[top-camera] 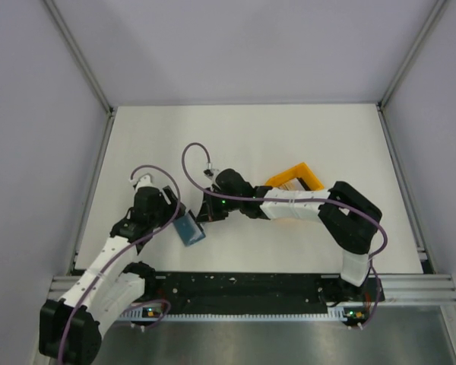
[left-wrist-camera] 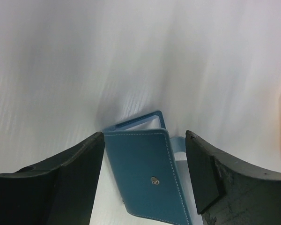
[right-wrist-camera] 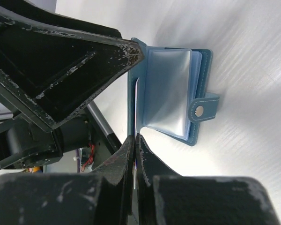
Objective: Put the credit cards into the card holder
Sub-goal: Open the card holder at the center of the board.
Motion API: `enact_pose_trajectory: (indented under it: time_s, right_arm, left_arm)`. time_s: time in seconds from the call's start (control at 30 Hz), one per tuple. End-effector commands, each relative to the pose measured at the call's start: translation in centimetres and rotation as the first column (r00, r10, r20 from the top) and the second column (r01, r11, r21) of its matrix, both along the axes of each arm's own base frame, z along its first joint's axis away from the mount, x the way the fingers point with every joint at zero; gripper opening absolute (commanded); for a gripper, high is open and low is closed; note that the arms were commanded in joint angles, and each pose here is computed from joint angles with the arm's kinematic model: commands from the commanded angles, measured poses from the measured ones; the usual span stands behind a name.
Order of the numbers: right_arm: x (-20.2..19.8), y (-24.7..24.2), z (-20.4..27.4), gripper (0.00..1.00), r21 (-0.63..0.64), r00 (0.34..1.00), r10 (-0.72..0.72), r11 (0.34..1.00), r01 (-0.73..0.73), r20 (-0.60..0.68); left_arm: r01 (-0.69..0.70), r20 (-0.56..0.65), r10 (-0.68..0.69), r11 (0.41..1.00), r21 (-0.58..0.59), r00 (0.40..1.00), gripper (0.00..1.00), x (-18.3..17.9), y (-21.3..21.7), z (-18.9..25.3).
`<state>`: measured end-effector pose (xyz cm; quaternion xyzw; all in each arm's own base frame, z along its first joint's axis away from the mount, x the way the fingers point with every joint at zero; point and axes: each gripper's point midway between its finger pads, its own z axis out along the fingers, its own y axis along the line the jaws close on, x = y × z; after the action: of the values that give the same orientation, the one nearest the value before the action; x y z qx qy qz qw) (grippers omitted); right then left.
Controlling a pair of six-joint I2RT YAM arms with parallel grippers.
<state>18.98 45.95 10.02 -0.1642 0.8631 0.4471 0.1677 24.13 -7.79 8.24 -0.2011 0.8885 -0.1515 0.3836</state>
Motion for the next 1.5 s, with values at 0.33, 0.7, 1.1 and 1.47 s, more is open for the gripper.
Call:
enact_pose_trajectory:
  time_s: [0.33,0.7,1.1,1.47]
  right_arm:
    - [-0.5,2.0,2.2,0.00,0.078,0.998,0.056,0.995,-0.058,0.037]
    - [-0.7,2.0,2.0,0.00,0.077,0.997,0.066,0.995,-0.068,0.030]
    - [2.0,-1.4,-1.3,0.00,-0.086,0.991,-0.129,0.988,0.131,0.019]
    - [6.7,-11.7,-2.5,0.00,-0.199,0.924,-0.360,0.904,0.379,0.127]
  left_arm:
    - [0.011,0.008,-0.011,0.998,-0.060,1.000,0.55,0.0,-0.8,-0.6]
    - [0.039,0.021,-0.038,0.998,-0.039,0.999,0.00,0.0,-0.8,-0.5]
    - [0.223,0.187,-0.180,0.945,-0.241,0.966,0.00,1.7,-5.7,3.8]
    - [0.312,0.225,-0.229,0.822,-0.477,0.947,0.00,4.4,-11.0,3.3]
